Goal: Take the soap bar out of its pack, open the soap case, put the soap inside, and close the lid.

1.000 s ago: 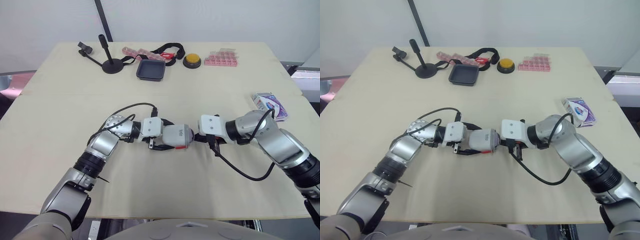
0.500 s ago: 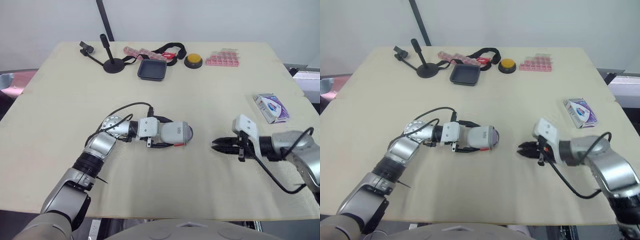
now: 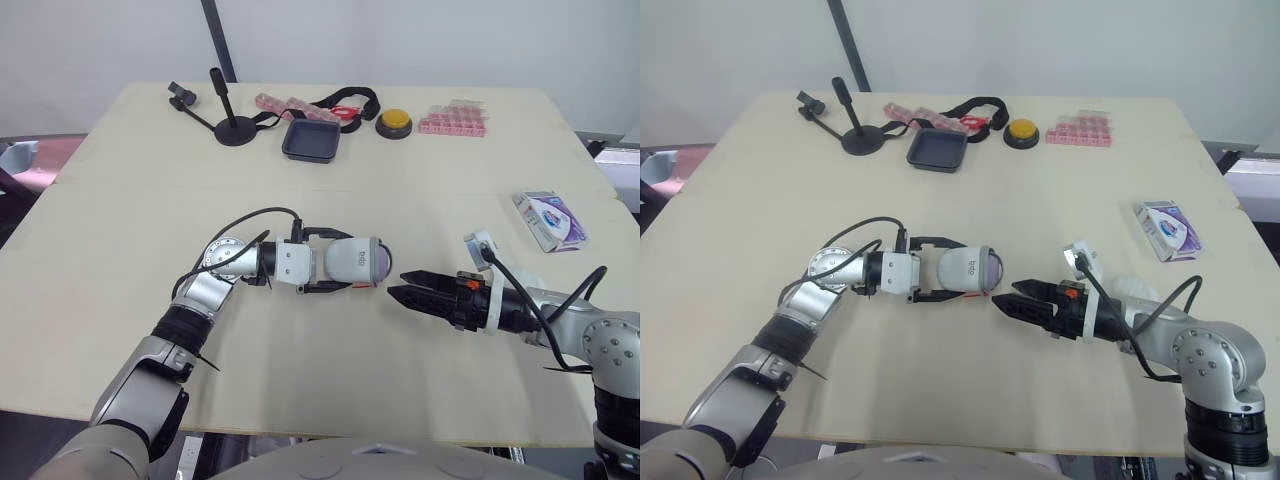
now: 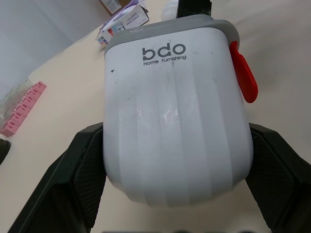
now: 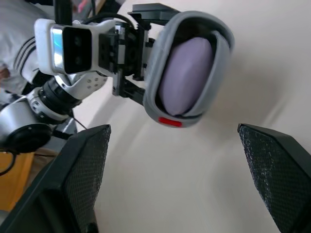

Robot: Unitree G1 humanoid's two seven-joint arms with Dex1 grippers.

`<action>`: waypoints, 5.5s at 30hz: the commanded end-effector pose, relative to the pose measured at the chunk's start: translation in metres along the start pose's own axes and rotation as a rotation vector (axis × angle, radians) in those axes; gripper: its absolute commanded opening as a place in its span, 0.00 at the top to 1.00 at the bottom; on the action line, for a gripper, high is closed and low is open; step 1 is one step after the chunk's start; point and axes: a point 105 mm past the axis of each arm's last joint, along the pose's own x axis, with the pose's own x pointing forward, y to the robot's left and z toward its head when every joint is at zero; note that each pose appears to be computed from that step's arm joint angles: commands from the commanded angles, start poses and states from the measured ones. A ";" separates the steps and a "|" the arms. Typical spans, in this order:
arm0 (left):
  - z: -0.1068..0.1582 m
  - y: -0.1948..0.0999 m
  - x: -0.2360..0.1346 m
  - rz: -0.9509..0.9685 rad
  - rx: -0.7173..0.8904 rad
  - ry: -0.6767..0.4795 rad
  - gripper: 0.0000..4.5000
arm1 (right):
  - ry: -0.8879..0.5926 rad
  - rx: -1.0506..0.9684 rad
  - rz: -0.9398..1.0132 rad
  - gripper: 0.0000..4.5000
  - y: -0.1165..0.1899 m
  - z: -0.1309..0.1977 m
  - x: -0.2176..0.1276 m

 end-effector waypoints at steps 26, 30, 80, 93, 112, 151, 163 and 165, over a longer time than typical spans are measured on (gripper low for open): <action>0.021 0.002 0.005 -0.040 0.150 -0.075 0.23 | 0.035 0.102 0.054 0.00 0.002 0.009 0.035; 0.021 0.003 0.007 -0.038 0.151 -0.074 0.23 | 0.040 0.110 0.058 0.00 0.004 0.006 0.037; 0.013 0.002 0.006 -0.101 0.012 -0.030 0.00 | 0.076 0.029 0.014 0.53 -0.003 0.017 0.041; 0.043 0.038 0.014 -0.181 -0.543 -0.010 0.00 | 0.734 -0.844 -0.238 0.53 -0.001 0.056 -0.001; 0.034 0.022 0.047 -0.067 -0.449 0.024 0.00 | 0.996 -1.105 -0.251 0.53 -0.006 0.061 0.031; 0.033 0.022 0.056 -0.046 -0.405 -0.012 0.00 | 0.982 -1.178 -0.182 0.53 0.003 0.062 0.042; 0.033 0.020 0.060 -0.062 -0.395 -0.012 0.00 | 0.973 -1.184 -0.185 0.53 0.002 0.063 0.045; 0.033 0.020 0.060 -0.064 -0.396 -0.013 0.00 | 0.974 -1.184 -0.186 0.53 0.002 0.063 0.045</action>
